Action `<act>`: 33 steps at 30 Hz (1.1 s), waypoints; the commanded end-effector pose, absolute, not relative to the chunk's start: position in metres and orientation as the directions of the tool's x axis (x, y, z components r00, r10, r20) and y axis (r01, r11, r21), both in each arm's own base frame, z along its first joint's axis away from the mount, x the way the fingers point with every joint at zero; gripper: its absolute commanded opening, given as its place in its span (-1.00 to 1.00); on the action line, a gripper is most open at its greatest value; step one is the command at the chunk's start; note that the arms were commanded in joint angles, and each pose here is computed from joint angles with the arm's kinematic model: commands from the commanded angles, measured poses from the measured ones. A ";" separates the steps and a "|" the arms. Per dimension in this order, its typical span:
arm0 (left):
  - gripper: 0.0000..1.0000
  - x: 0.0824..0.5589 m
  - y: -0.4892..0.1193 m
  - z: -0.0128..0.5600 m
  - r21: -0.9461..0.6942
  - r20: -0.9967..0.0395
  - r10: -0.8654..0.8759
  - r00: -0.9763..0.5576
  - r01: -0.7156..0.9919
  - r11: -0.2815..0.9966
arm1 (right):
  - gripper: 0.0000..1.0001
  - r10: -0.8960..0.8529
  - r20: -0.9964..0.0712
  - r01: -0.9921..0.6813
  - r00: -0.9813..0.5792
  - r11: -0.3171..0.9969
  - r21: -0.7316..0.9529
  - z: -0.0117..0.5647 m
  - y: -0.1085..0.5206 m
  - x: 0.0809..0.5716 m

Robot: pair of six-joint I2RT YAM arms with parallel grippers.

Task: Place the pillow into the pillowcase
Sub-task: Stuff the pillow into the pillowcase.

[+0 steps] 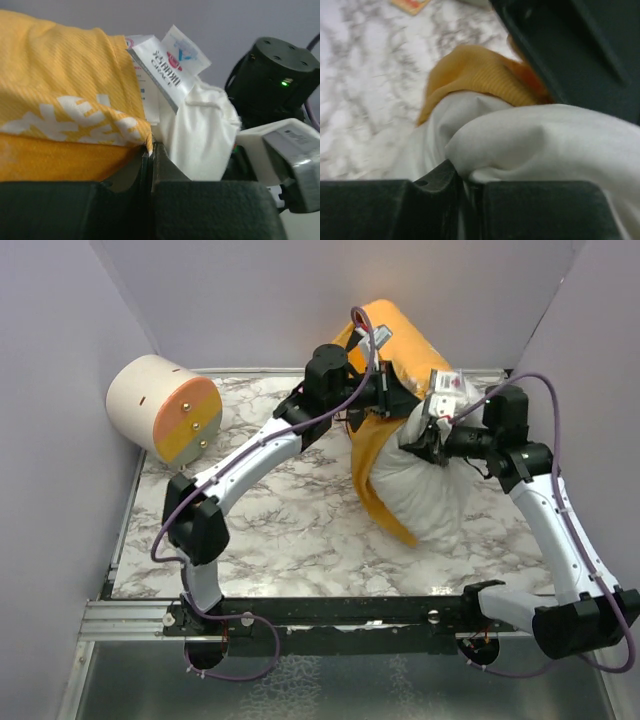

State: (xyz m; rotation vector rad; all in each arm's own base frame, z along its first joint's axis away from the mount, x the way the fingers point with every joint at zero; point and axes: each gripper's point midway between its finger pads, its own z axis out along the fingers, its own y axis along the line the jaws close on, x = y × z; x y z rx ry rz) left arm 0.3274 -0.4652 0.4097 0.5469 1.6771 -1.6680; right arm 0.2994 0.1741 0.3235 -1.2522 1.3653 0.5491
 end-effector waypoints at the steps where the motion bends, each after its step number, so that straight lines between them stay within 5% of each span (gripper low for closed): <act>1: -1.00 0.256 -0.418 0.446 -0.522 -0.843 -0.197 -0.501 0.850 0.070 | -0.72 -0.399 -0.917 -0.994 -0.016 0.108 -0.030 0.245 0.207 0.241; 7: -1.00 0.257 -0.336 0.348 -0.477 -0.865 -0.102 -0.491 0.740 0.474 | -0.16 -0.490 -0.870 -0.985 0.063 -0.171 0.025 0.226 0.265 0.184; 11: -1.00 0.261 -0.274 0.285 -0.450 -0.843 -0.108 -0.527 0.581 0.679 | 0.30 -0.390 -0.902 -0.937 0.185 -0.348 -0.041 0.279 0.267 0.156; 14: -1.00 0.256 -0.245 0.260 -0.450 -0.832 -0.133 -0.539 0.514 0.731 | 0.61 -0.292 -0.921 -0.912 0.257 -0.389 -0.131 0.338 0.263 0.137; 18: -1.00 0.253 -0.228 0.265 -0.449 -0.850 -0.172 -0.497 0.516 0.729 | 0.97 -0.248 -0.890 -0.909 0.382 -0.278 -0.312 0.406 0.258 0.144; 27: -1.00 0.269 -0.231 0.326 -0.326 -0.930 -0.130 -0.343 0.610 0.722 | 0.97 -0.391 -0.812 -0.853 0.432 0.114 -0.509 0.438 0.295 0.297; 31: -1.00 0.281 -0.231 0.352 -0.253 -0.957 -0.098 -0.272 0.623 0.740 | 0.44 -0.448 -0.795 -0.851 0.408 0.128 -0.509 0.396 0.313 0.339; 33: -1.00 0.287 -0.230 0.366 -0.209 -0.971 -0.082 -0.224 0.630 0.748 | 0.37 -0.475 -0.769 -0.861 0.429 0.042 -0.506 0.368 0.315 0.337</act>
